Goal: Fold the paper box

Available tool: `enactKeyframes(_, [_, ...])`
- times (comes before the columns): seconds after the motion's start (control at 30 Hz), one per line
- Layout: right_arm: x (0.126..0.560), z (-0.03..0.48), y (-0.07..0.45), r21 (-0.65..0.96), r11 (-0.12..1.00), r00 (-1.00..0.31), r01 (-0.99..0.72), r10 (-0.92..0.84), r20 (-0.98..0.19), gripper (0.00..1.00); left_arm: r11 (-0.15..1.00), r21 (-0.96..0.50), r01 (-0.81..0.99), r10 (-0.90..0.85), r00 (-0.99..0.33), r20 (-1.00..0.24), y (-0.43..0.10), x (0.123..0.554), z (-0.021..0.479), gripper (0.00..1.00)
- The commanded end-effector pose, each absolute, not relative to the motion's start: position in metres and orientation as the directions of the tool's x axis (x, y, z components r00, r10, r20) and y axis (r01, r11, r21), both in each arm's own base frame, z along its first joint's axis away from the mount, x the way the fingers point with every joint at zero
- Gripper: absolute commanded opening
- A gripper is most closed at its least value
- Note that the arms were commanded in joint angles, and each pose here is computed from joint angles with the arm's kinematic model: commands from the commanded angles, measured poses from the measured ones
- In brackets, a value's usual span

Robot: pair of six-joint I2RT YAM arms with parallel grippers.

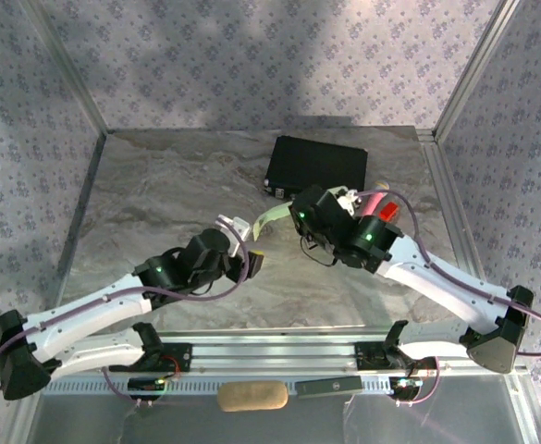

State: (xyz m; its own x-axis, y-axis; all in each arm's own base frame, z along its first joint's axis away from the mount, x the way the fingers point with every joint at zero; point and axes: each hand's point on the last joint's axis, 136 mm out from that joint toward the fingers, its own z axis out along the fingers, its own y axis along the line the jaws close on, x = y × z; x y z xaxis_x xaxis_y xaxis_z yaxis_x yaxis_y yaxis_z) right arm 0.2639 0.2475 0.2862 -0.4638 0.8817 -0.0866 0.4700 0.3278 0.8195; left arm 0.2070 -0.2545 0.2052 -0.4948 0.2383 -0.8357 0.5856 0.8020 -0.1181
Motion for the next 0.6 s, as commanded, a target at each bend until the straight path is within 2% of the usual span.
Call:
enactKeyframes(0.0, [0.261,0.289,0.241,0.825,0.298,-0.455,0.480,0.889,-0.057,0.00,0.853,-0.055,0.519,0.181,-0.393,-0.901,-0.251,0.228,0.224,0.71])
enactKeyframes(0.37, [0.261,0.290,0.242,0.832,0.275,-0.458,0.481,0.889,-0.029,0.00,0.907,0.012,0.421,0.174,-0.348,-0.921,-0.265,0.257,0.219,0.62])
enactKeyframes(0.43, [0.260,0.290,0.241,0.832,0.273,-0.455,0.482,0.890,-0.028,0.00,0.918,0.019,0.396,0.166,-0.341,-0.925,-0.263,0.260,0.220,0.51])
enactKeyframes(0.57, [0.262,0.294,0.239,0.841,0.270,-0.459,0.469,0.888,-0.029,0.00,0.923,0.014,0.385,0.160,-0.350,-0.923,-0.263,0.260,0.221,0.15])
